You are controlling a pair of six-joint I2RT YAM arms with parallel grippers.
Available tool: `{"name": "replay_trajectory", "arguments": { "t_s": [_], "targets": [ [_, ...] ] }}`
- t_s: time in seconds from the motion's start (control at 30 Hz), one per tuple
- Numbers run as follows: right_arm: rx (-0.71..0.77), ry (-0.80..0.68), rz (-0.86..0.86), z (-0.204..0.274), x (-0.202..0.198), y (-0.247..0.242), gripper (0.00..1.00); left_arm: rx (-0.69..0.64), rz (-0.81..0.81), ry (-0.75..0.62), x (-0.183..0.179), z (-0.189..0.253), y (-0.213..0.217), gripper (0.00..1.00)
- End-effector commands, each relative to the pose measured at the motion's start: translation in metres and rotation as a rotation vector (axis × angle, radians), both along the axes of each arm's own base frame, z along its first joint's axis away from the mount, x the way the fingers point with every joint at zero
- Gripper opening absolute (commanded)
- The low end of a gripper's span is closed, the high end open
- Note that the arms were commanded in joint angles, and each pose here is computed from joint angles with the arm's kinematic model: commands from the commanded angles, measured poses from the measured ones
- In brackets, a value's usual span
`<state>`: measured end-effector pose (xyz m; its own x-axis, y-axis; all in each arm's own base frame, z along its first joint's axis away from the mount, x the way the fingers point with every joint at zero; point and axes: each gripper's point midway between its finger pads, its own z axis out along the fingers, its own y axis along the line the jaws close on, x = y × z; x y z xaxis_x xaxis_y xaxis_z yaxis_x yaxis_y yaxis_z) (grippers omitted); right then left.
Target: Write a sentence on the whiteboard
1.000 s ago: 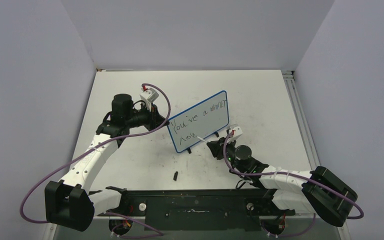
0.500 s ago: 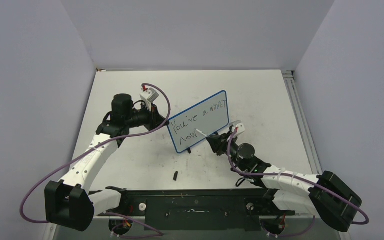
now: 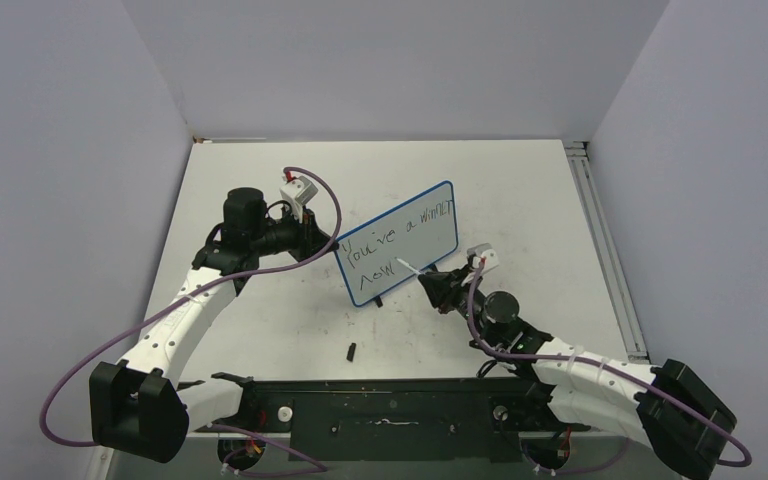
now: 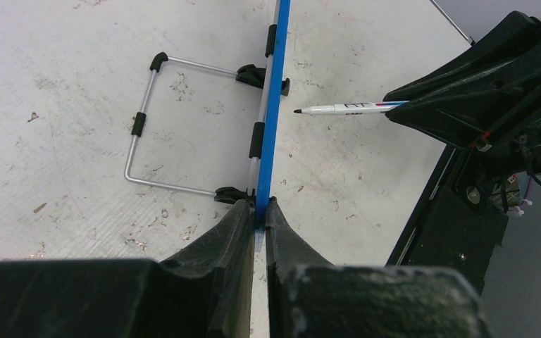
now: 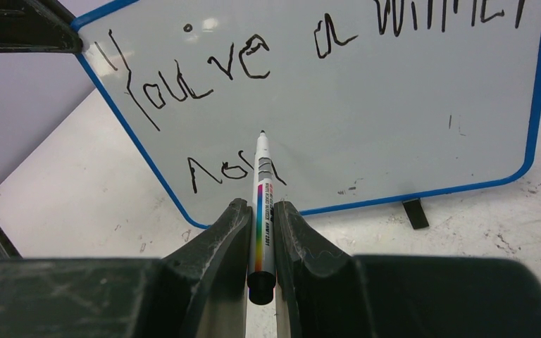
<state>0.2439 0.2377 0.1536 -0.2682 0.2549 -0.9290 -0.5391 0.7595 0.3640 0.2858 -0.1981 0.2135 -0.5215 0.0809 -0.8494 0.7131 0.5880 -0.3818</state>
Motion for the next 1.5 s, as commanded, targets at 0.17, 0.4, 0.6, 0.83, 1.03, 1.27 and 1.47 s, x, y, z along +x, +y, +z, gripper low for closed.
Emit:
{"name": "replay_trajectory", "arguments": {
  "t_s": [0.17,0.4,0.6,0.83,1.03,1.27,1.47],
  "targets": [
    [-0.011,0.045,-0.032,-0.022,-0.005,-0.01,0.05,-0.024,-0.02,0.001,-0.006,0.007,-0.004,0.0],
    [0.003,0.037,-0.032,-0.022,-0.001,-0.006,0.05,-0.024,-0.018,-0.001,-0.005,0.007,-0.004,0.0],
    [0.007,0.031,-0.036,-0.021,0.002,-0.004,0.05,-0.023,-0.019,0.0,-0.006,0.007,-0.004,0.0],
    [0.004,0.032,-0.038,-0.023,0.006,-0.001,0.05,-0.023,-0.018,0.0,-0.005,0.007,-0.004,0.0],
    [0.003,0.03,-0.043,-0.024,0.007,-0.001,0.05,-0.023,-0.019,0.002,-0.005,0.006,-0.004,0.0],
    [-0.001,0.026,-0.047,-0.025,0.009,0.0,0.05,-0.023,-0.021,-0.002,-0.006,0.007,-0.004,0.0],
    [0.004,0.023,-0.047,-0.024,0.009,0.0,0.05,-0.023,-0.02,-0.003,-0.006,0.008,-0.004,0.0]
  ]
}}
